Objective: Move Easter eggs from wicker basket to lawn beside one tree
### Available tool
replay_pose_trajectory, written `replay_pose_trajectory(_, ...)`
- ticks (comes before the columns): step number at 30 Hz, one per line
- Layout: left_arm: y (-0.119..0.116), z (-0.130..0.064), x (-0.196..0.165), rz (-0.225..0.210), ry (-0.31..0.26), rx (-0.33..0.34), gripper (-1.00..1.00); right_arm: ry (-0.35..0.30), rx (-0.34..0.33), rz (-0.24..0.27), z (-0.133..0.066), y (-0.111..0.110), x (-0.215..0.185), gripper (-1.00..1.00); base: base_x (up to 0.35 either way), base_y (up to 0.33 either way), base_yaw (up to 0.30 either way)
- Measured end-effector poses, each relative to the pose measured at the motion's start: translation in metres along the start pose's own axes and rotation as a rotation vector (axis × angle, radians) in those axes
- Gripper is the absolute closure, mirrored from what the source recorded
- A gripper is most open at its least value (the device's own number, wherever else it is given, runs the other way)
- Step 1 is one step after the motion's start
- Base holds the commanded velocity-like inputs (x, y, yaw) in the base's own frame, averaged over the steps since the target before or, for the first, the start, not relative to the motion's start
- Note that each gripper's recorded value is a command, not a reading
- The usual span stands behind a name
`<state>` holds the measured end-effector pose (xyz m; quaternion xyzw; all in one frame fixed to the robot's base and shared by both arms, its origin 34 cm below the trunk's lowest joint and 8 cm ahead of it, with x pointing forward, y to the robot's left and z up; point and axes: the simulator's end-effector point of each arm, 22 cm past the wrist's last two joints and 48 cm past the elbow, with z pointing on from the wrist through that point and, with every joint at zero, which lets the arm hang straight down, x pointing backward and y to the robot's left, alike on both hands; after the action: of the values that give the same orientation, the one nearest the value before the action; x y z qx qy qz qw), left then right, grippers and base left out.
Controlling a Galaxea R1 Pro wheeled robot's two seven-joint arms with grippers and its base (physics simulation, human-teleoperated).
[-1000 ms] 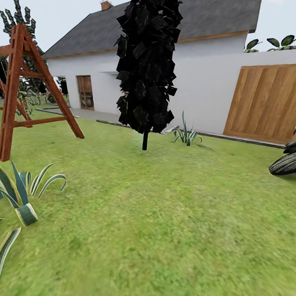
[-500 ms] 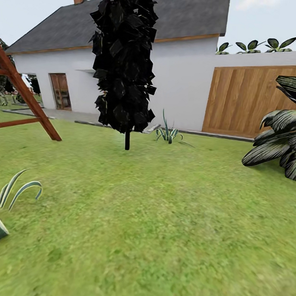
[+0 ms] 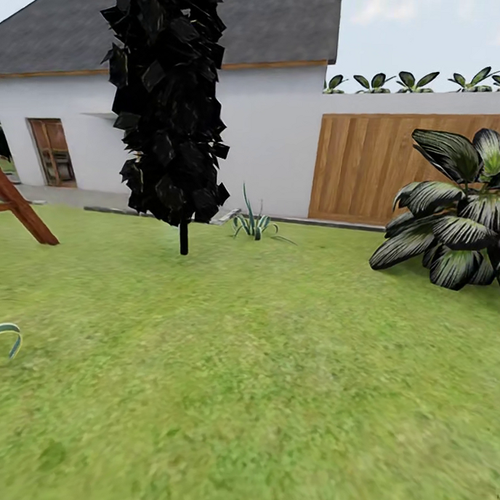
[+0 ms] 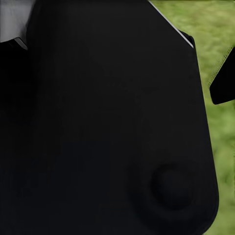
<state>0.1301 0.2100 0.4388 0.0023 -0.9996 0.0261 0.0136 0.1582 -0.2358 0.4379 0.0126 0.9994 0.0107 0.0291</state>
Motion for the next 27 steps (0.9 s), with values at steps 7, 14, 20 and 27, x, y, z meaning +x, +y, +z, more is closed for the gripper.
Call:
replay_pose_trajectory(7, 0.0, 0.0, 0.0, 0.0, 0.0, 0.0, -1.0, 0.0, -0.001, 0.0, 0.0, 0.0009, -0.0004, -1.0, 0.0, 0.0, -0.292)
replay_pose_trajectory(14, 0.0, 0.0, -0.0001, 0.0, 0.0, 0.0, -1.0, 0.0, 0.0, 0.001, 0.0, 0.0005, 0.0001, -1.0, 0.0, 0.0, -0.292)
replay_pose_trajectory(20, 0.0, 0.0, -0.0001, 0.0, 0.0, 0.0, -1.0, 0.0, -0.001, 0.0, 0.0, 0.0009, -0.0004, -1.0, 0.0, 0.0, -0.292)
replay_pose_trajectory(27, 0.0, 0.0, 0.0, 0.0, 0.0, 0.0, -1.0, 0.0, -0.001, 0.001, 0.0, 0.0014, -0.0003, -1.0, 0.0, 0.0, -0.292)
